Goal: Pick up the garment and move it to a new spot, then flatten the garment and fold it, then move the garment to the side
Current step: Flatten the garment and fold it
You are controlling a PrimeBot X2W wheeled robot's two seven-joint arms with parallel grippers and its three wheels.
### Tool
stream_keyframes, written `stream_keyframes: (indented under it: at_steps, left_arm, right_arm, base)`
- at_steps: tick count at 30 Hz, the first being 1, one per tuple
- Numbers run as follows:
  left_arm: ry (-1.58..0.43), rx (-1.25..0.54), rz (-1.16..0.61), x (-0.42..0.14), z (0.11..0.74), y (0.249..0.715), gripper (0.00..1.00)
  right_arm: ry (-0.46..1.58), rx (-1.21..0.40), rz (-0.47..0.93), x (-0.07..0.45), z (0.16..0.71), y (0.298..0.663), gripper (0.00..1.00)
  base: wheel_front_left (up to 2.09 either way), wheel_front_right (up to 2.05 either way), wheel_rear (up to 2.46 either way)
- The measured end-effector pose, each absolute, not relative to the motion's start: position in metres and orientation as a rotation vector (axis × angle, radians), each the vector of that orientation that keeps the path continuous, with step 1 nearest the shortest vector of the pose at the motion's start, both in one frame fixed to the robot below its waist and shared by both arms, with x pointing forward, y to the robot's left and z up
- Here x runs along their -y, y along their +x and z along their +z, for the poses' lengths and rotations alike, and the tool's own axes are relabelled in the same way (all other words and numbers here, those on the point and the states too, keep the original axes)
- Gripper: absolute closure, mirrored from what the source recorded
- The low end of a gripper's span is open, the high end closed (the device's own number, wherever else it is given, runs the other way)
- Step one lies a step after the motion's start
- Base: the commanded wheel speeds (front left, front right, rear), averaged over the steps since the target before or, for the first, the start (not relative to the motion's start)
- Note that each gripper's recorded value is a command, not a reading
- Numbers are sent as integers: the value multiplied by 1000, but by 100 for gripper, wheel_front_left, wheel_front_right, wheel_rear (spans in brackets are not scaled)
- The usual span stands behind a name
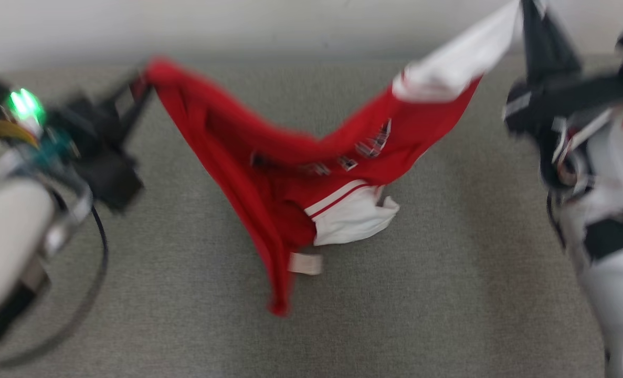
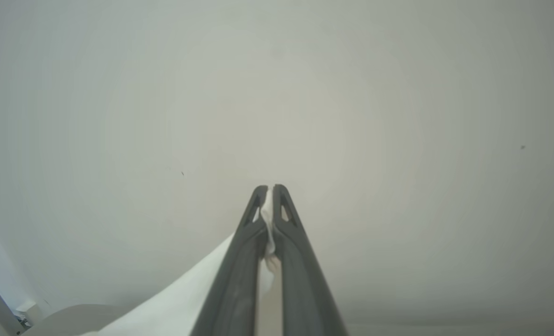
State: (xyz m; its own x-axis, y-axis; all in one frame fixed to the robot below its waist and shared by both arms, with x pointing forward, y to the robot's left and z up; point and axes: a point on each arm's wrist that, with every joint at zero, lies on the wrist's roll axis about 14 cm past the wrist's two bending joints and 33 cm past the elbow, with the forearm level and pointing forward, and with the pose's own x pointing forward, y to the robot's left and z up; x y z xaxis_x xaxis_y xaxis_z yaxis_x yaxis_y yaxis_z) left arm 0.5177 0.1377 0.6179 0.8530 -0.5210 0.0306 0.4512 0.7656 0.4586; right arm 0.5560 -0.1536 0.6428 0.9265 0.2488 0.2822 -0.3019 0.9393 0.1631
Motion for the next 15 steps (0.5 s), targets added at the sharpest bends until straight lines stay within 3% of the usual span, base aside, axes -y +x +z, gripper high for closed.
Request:
stream_keyframes:
  at_steps: [8,15]
  left_arm:
    - [545,268,-451,-144,725,611,100]
    - [648,297,-442,-130,743,669,100]
  right_arm:
    - [168,381,247,168,733,637,100]
    - [112,449,171,187,772,686,100]
  base:
    - [0,0,0]
    - [0,0,0]
